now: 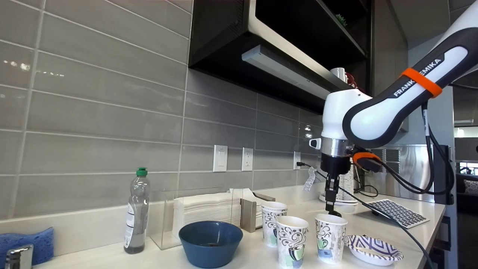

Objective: Put the utensils placed on top of the coffee cups into the cups

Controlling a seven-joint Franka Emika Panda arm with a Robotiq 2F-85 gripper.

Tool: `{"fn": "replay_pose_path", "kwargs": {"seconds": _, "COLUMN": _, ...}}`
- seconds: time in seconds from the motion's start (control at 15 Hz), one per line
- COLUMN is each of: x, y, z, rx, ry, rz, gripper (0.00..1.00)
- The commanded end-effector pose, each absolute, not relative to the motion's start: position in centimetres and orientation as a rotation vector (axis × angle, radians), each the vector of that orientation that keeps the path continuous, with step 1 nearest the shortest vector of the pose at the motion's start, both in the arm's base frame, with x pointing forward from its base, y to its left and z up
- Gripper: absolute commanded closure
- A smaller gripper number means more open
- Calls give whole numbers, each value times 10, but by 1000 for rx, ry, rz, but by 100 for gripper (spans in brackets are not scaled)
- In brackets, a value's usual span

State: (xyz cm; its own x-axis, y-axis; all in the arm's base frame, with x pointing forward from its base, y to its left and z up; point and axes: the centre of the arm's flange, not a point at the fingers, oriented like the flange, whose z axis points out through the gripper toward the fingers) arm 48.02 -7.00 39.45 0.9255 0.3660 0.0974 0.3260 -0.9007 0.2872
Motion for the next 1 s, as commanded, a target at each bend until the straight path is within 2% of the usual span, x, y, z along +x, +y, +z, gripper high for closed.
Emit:
{"fn": "replay_pose_path", "kwargs": {"seconds": 0.0, "x": 485, "y": -70, "z": 397, "rx": 2772, "ry": 528, "rz": 238, "gripper": 97}}
{"fn": "replay_pose_path", "kwargs": {"seconds": 0.93, "x": 484, "y": -75, "z": 401, "rx": 2635, "ry": 607, "rz": 173, "gripper": 97}}
